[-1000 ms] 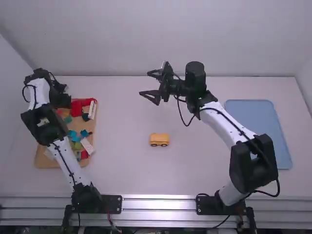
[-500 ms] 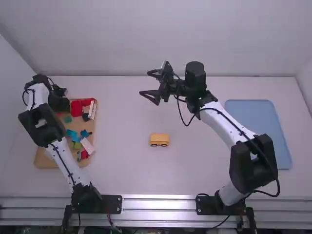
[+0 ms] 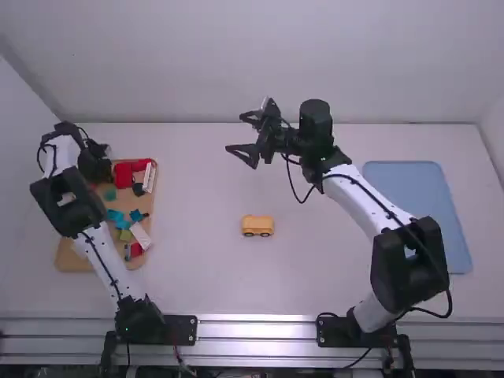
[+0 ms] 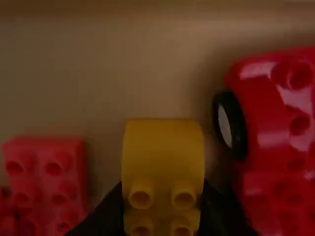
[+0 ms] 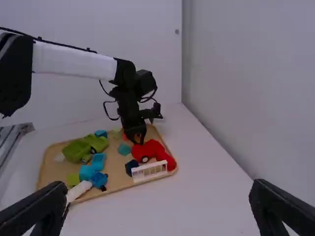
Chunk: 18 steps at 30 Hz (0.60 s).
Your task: Assemble lego blocks to make yellow taxi
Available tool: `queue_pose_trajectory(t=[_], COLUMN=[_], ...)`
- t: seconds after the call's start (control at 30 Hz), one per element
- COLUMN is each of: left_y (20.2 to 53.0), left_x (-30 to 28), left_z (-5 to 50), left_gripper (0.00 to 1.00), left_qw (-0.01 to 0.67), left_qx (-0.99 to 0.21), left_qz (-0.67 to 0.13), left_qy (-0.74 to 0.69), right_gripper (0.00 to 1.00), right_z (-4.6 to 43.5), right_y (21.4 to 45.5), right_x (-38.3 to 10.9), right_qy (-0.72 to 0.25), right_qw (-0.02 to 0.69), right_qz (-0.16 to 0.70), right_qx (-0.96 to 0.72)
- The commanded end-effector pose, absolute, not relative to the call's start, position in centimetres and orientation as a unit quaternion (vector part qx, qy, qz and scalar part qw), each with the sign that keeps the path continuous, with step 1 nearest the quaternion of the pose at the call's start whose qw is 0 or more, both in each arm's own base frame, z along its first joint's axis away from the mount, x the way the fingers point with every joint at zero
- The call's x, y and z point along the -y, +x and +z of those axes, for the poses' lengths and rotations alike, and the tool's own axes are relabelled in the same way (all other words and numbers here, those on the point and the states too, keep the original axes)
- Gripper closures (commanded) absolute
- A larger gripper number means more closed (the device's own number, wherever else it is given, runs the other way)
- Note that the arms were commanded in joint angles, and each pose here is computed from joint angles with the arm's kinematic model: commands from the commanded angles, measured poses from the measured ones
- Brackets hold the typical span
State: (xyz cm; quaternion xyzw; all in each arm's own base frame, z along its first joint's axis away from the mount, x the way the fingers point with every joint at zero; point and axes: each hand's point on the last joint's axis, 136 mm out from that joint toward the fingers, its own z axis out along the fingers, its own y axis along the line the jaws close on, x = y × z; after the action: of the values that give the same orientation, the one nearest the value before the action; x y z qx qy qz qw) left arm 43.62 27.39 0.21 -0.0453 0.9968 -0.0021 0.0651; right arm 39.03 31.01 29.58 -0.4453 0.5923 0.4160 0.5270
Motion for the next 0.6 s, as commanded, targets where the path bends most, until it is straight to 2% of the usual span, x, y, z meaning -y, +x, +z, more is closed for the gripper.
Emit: queue_pose_trajectory(t=[0.0, 0.03, 0.1, 0.2, 0.43, 0.57], left_y=[44.6, 44.6, 44.5, 43.9, 43.0, 39.6], left_x=[-27.3, -27.1, -26.9, -26.0, -21.3, -18.7], left_z=[3.1, 4.4, 6.0, 8.7, 11.1, 11.4], left_gripper=[0.8, 0.87, 0.89, 0.97, 0.98, 0.98], left_qw=[0.097, 0.11, 0.123, 0.14, 0.181, 0.216], left_qx=[-0.993, -0.992, -0.99, -0.987, -0.981, -0.976], left_qz=[-0.017, -0.027, -0.036, -0.051, -0.062, -0.027], left_qy=[-0.06, -0.058, -0.062, -0.063, -0.004, -0.01], right_gripper=[0.01, 0.01, 0.01, 0.01, 0.01, 0.01], right_z=[30.7, 30.7, 30.7, 30.5, 30.2, 30.1], right_y=[39.7, 39.8, 40.0, 40.0, 39.9, 40.1], right_x=[-31.0, -30.8, -30.5, -30.5, -30.5, -30.1], right_qy=[-0.444, -0.443, -0.441, -0.441, -0.44, -0.435], right_qw=[0.54, 0.541, 0.542, 0.538, 0.532, 0.53], right_qz=[0.411, 0.41, 0.408, 0.409, 0.412, 0.41], right_qx=[-0.585, -0.586, -0.587, -0.59, -0.596, -0.601])
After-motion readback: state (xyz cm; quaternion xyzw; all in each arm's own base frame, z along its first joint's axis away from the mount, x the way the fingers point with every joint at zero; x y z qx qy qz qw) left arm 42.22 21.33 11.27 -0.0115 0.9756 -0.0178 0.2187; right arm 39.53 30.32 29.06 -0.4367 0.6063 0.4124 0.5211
